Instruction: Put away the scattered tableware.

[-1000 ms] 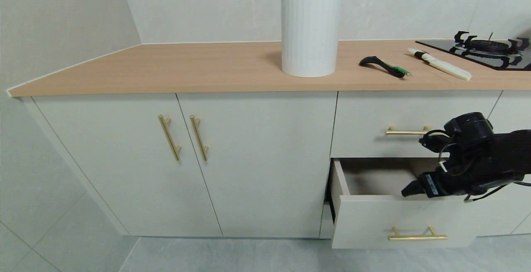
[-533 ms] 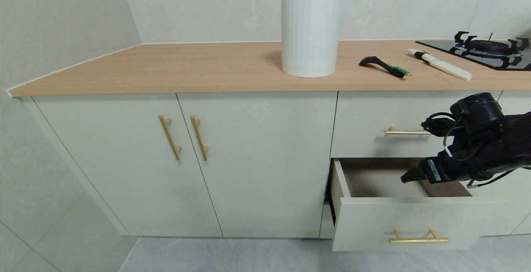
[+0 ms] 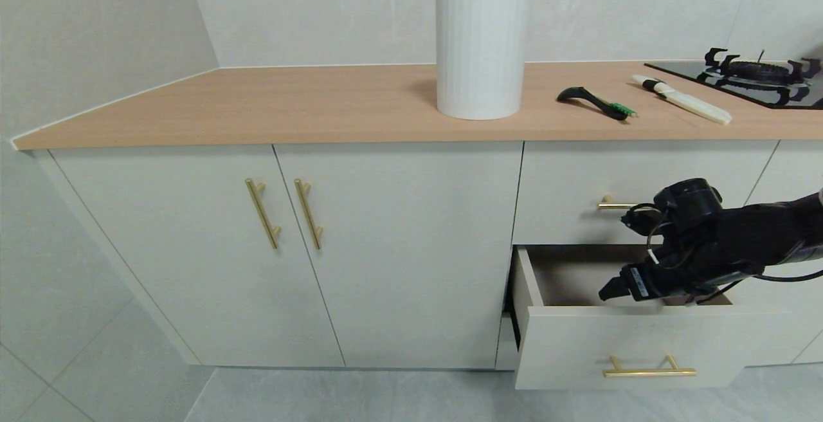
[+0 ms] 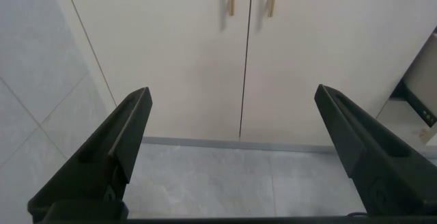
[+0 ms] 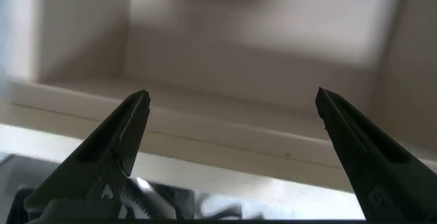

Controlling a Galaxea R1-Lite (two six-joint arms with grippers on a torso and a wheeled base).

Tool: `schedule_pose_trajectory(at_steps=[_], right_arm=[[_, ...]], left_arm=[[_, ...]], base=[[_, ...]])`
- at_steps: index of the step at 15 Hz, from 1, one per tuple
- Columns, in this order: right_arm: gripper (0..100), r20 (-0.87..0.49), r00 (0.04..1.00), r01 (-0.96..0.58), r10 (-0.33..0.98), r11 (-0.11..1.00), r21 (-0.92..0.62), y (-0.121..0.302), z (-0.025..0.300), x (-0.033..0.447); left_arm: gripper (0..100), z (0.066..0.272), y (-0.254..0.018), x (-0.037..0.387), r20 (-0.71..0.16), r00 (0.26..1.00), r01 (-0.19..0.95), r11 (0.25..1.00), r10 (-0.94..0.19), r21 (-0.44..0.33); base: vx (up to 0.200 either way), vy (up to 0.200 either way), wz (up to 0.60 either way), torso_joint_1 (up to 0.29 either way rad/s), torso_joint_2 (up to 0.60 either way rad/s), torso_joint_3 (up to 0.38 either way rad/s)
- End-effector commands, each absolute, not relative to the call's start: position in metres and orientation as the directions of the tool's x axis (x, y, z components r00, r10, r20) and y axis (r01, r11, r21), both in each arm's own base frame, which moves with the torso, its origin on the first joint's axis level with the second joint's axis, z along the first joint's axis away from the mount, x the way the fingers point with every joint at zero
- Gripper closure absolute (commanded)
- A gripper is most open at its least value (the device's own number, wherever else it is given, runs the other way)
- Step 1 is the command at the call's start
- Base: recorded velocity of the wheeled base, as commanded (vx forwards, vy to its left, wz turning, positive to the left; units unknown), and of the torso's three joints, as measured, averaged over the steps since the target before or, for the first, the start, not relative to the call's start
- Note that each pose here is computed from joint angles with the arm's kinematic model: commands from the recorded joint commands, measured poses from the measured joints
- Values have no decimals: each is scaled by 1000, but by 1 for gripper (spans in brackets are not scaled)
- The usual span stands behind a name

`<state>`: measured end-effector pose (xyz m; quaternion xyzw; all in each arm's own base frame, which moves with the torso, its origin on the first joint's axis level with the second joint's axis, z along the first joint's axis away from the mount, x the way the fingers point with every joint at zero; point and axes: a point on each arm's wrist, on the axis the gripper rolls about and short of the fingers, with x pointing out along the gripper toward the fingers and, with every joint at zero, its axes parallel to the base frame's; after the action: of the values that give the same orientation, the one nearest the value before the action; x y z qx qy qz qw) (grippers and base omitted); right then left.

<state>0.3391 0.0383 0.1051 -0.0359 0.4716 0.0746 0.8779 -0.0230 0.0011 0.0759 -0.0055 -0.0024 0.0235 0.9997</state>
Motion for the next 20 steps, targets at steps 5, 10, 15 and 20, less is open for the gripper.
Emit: schedule_pose_trajectory(at_steps=[5, 10, 15, 20], right_arm=[[0, -888, 450, -167, 91, 986, 16, 36, 98, 321], [0, -932, 353, -166, 81, 986, 23, 35, 103, 304], [0, -983, 172, -170, 64, 985, 34, 34, 107, 277], [0, -992, 103, -187, 67, 981, 47, 36, 102, 251]], left_arm=[[0, 76, 1, -23, 5, 999, -47, 999, 48, -11], [0, 76, 1, -23, 5, 999, -47, 999, 48, -12], [0, 76, 1, -23, 3, 999, -47, 999, 48, -12], [0, 76, 1, -23, 3, 999, -47, 999, 48, -11]], base=[[0, 0, 0, 0, 0, 0], [0, 0, 0, 0, 0, 0], [0, 0, 0, 0, 0, 0], [0, 0, 0, 0, 0, 0]])
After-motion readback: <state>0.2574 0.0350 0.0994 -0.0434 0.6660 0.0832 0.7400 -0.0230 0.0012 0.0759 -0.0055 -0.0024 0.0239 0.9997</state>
